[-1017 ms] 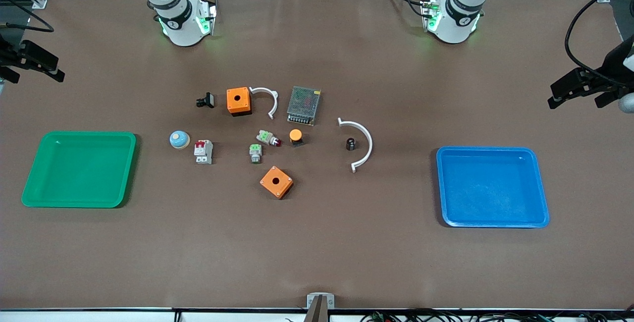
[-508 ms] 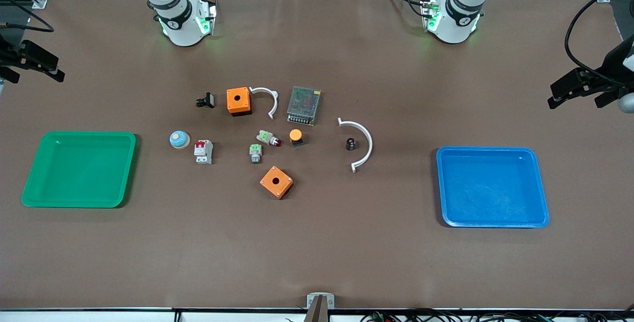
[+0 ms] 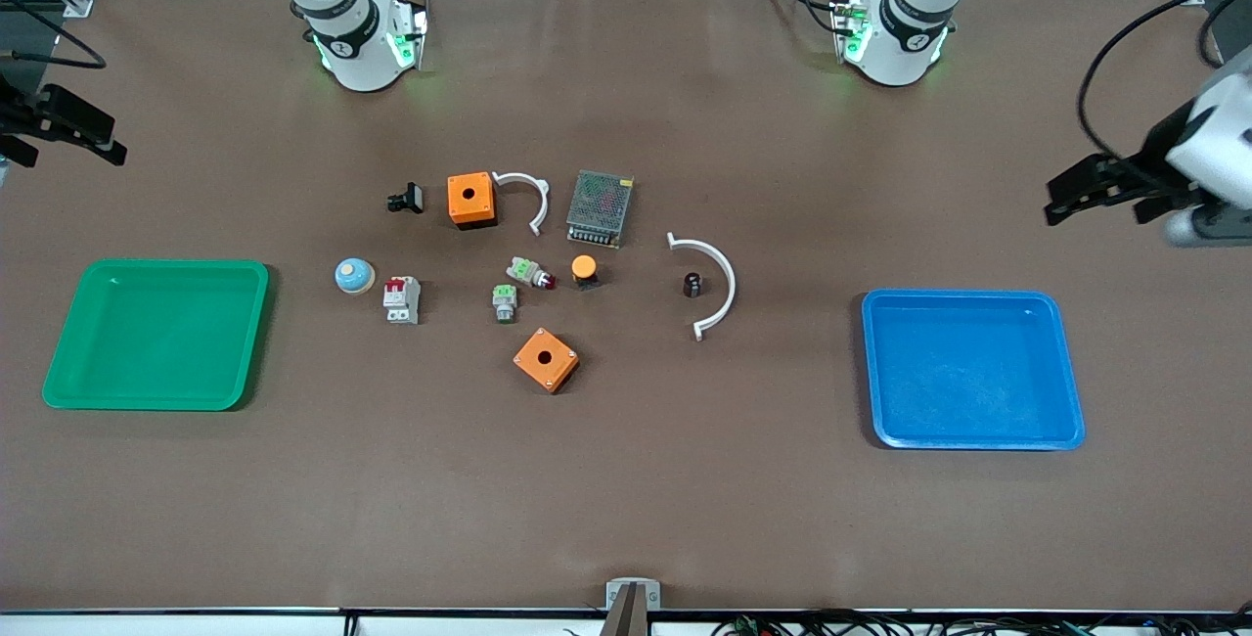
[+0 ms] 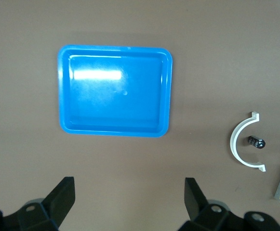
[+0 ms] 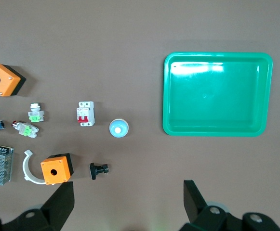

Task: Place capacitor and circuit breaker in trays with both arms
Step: 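Reach the right gripper to the breaker while the left gripper reaches the capacitor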

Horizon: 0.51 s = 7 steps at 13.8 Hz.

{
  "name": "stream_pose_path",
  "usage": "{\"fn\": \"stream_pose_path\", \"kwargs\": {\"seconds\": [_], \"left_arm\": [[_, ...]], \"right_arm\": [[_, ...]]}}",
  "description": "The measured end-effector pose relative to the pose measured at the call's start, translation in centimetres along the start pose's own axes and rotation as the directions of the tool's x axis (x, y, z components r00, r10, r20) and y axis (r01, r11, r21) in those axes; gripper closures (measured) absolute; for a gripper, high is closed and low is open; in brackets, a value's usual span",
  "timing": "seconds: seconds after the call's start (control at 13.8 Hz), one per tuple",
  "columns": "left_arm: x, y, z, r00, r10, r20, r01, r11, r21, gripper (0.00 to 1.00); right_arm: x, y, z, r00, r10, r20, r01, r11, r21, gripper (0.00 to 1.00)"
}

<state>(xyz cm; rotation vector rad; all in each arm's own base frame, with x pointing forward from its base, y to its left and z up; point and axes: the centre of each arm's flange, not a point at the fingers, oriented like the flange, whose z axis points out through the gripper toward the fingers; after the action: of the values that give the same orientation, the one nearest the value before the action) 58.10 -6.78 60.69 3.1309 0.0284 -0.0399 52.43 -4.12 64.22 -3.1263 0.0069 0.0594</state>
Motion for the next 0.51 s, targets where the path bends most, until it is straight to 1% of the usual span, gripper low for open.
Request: {"fn": "stream_pose_path", "kwargs": {"seconds": [0.15, 0.36, 0.51], "left_arm": [[0.6, 3.9, 2.8, 0.999, -0.014, 0.047, 0.014, 1.0, 0.008, 0.0], [0.9, 10.7, 7.9, 0.991, -0.062, 0.121, 0.059, 0.998, 0.029, 0.0], [1.1, 14.8, 11.2, 0.984, -0.106, 0.142, 0.101, 0.994, 0.043, 0.0]], "right_arm": [[1.6, 0.1, 2.0, 1.0, 0.002, 0.017, -0.002, 1.0, -0.004, 0.0], [4.5, 0.2, 5.4, 1.0, 0.003, 0.025, -0.003, 1.0, -0.01, 0.0], [5.9, 0.3, 8.2, 0.998, -0.001, 0.067, 0.002, 1.0, -0.014, 0.0]]}}
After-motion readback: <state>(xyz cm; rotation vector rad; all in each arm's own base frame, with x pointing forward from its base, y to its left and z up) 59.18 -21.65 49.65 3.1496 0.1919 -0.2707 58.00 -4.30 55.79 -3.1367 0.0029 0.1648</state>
